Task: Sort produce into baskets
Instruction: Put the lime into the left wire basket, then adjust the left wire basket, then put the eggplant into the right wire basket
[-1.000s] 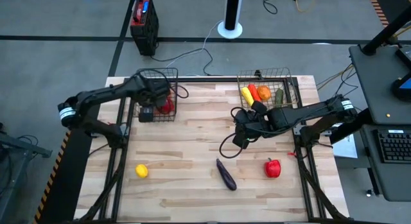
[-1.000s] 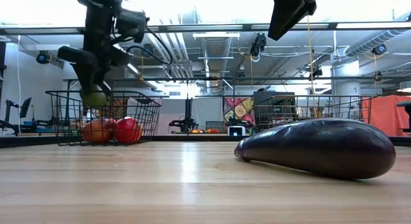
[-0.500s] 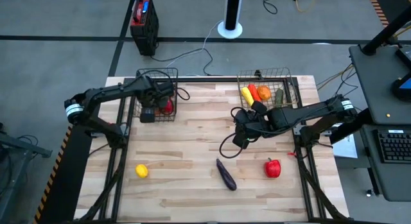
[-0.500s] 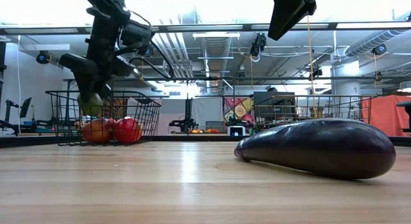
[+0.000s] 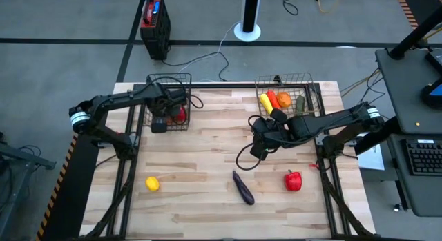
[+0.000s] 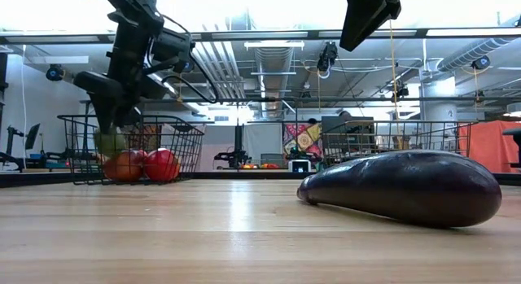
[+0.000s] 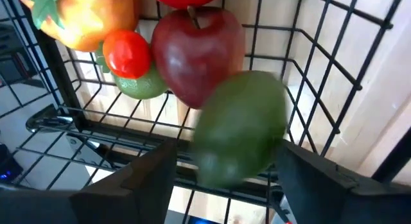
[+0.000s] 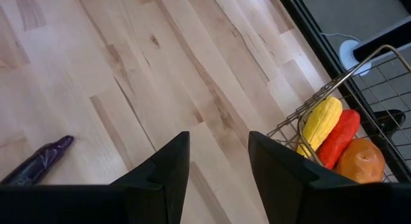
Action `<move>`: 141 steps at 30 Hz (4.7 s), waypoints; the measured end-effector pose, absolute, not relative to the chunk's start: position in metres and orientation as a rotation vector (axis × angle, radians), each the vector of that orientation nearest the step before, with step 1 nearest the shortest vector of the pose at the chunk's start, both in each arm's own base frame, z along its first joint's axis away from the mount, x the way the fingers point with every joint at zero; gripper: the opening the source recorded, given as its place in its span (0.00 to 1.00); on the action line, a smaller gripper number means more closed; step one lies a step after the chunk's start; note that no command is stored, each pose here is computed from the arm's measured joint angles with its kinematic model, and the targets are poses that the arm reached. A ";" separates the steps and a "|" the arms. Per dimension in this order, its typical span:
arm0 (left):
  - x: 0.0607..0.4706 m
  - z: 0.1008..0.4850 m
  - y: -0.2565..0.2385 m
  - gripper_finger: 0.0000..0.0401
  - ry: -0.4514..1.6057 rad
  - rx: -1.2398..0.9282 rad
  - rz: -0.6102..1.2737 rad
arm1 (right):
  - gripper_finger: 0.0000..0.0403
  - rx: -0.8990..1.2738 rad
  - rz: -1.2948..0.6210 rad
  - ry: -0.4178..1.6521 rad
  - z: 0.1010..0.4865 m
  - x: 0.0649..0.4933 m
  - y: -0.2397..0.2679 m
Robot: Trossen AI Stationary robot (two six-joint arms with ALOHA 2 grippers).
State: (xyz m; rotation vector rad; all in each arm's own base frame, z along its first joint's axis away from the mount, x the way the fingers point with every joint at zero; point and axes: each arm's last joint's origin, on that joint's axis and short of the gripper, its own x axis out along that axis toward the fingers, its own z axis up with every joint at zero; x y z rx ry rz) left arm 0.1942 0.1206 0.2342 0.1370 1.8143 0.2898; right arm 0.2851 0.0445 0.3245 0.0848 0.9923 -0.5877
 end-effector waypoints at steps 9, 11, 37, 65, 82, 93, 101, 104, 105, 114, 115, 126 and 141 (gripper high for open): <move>0.195 0.235 0.121 0.61 1.800 0.120 0.319 | 0.37 0.086 -0.588 0.992 0.324 0.285 0.044; 0.195 0.235 0.120 0.61 1.793 0.120 0.324 | 0.37 0.089 -0.590 0.991 0.324 0.285 0.044; 0.166 0.309 0.017 0.61 1.164 0.197 0.503 | 0.37 0.197 -0.593 0.993 0.324 0.285 0.046; 0.155 0.223 -0.005 0.16 1.459 0.188 0.519 | 0.37 0.216 -0.568 1.009 0.323 0.285 0.047; 0.142 0.227 -0.003 0.13 1.497 0.127 0.675 | 0.37 0.223 -0.571 1.006 0.323 0.285 0.047; 0.156 0.242 -0.015 0.13 1.373 0.004 0.531 | 0.37 0.309 -0.507 1.046 0.322 0.284 0.052; 0.184 0.269 -0.055 0.13 0.911 0.056 0.183 | 0.37 0.442 -0.490 1.121 0.305 0.293 0.075; 0.192 0.274 -0.068 0.13 0.788 0.108 0.081 | 0.37 0.504 -0.493 1.187 0.291 0.300 0.084; 0.193 0.276 -0.072 0.13 0.757 0.132 0.053 | 0.37 0.531 -0.494 1.214 0.286 0.303 0.086; 0.195 0.285 -0.073 0.13 0.610 0.321 0.286 | 0.44 0.660 -0.441 1.393 0.247 0.321 0.114; 0.194 0.285 -0.072 0.13 0.605 0.332 0.316 | 0.47 0.667 -0.428 1.391 0.244 0.324 0.117; 0.184 0.294 -0.062 0.13 0.550 0.418 0.535 | 0.70 0.803 -0.437 1.327 0.218 0.346 0.136; 0.177 0.295 -0.058 0.13 0.547 0.416 0.535 | 0.74 0.822 -0.482 1.361 0.194 0.368 0.145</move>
